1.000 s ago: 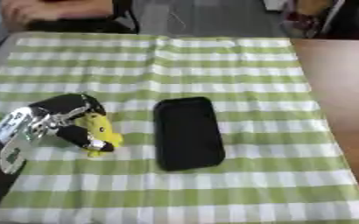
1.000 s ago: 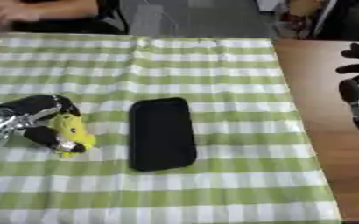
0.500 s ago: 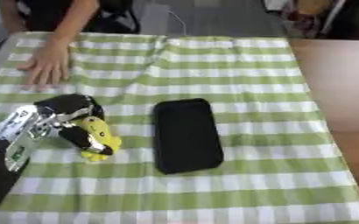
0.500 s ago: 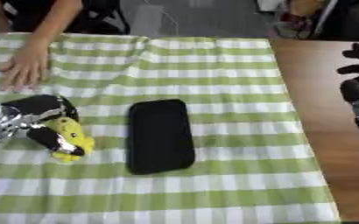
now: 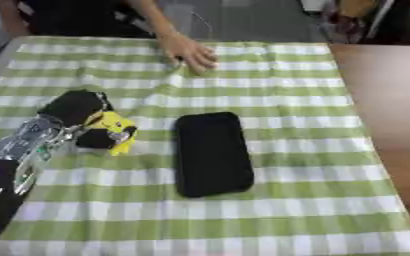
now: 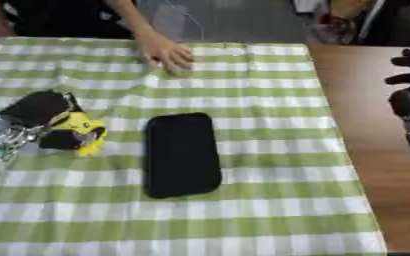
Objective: Pick up objects on the table and place them in the box.
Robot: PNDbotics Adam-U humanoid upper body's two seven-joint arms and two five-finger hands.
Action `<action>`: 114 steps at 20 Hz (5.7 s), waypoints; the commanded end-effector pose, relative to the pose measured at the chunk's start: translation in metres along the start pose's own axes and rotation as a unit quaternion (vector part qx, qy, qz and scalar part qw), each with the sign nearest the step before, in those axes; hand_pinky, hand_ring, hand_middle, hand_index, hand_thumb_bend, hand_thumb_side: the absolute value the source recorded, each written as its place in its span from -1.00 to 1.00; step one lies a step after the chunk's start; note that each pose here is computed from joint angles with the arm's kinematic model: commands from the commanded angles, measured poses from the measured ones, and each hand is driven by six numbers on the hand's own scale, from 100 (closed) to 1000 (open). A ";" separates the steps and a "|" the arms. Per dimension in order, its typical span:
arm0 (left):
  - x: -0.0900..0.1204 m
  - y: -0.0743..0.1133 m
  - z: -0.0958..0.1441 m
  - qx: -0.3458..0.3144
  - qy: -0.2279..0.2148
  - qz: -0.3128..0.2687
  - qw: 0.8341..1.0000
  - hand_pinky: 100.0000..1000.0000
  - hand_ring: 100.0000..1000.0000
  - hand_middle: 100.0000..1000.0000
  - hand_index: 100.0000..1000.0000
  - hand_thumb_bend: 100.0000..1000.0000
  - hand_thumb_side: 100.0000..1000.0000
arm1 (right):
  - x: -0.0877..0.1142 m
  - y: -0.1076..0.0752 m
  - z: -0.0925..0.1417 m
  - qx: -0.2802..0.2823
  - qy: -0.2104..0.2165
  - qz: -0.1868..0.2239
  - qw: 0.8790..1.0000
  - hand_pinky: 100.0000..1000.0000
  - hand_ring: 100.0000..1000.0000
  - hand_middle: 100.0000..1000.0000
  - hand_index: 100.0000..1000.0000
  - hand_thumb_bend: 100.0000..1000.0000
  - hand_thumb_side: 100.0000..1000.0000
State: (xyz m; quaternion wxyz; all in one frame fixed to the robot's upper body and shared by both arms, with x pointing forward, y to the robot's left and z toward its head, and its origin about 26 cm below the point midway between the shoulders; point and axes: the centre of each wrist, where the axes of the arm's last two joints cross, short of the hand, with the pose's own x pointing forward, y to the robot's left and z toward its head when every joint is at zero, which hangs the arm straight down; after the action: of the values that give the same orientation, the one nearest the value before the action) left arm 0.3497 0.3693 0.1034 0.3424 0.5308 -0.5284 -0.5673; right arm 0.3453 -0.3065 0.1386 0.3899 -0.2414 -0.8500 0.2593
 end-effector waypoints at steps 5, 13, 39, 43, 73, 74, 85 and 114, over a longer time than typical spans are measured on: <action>-0.009 0.006 -0.004 0.147 0.019 -0.001 0.989 -1.00 -1.00 -1.00 -0.99 -1.00 1.00 | 0.004 -0.009 -0.005 -0.007 -0.013 0.009 1.000 -0.12 0.27 0.52 0.83 0.24 1.00; -0.012 0.019 -0.007 0.170 0.026 0.001 0.985 -1.00 -1.00 -1.00 -1.00 -1.00 1.00 | 0.004 -0.009 -0.005 -0.007 -0.012 0.009 1.000 -0.12 0.27 0.52 0.83 0.24 1.00; 0.073 0.119 -0.075 0.213 -0.147 0.014 0.966 -1.00 -1.00 -1.00 -1.00 -0.92 0.69 | 0.005 -0.007 -0.006 -0.003 -0.016 0.008 1.000 -0.12 0.27 0.52 0.84 0.24 1.00; 0.087 0.113 -0.088 0.193 -0.177 0.012 0.965 -1.00 -1.00 -1.00 -1.00 -0.93 0.71 | 0.006 -0.006 -0.007 -0.002 -0.018 0.007 1.000 -0.12 0.27 0.52 0.84 0.24 1.00; 0.136 0.051 -0.098 0.057 -0.306 0.054 0.949 -1.00 -1.00 -1.00 -1.00 -0.85 0.75 | 0.007 -0.004 -0.009 0.001 -0.021 0.002 1.000 -0.12 0.27 0.52 0.84 0.24 1.00; 0.135 0.050 -0.098 0.055 -0.306 0.052 0.949 -1.00 -1.00 -1.00 -1.00 -0.85 0.75 | 0.007 -0.004 -0.009 0.001 -0.021 0.002 1.000 -0.12 0.27 0.52 0.84 0.24 1.00; 0.132 0.047 -0.096 0.048 -0.302 0.041 0.951 -1.00 -1.00 -1.00 -0.99 -0.72 0.73 | 0.007 -0.004 -0.009 0.001 -0.021 0.002 1.000 -0.12 0.27 0.52 0.84 0.24 1.00; 0.128 0.048 -0.094 0.046 -0.308 0.026 0.950 -1.00 -1.00 -0.73 -0.47 -0.03 0.79 | 0.007 -0.004 -0.009 0.002 -0.022 0.002 1.000 -0.12 0.27 0.52 0.84 0.24 1.00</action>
State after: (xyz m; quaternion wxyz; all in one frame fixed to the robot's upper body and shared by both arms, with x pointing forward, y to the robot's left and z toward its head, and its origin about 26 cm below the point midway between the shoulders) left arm 0.4051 0.2092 0.1171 0.1635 0.3182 -0.6477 -0.6727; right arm 0.3469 -0.3021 0.1401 0.3851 -0.2332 -0.8528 0.2647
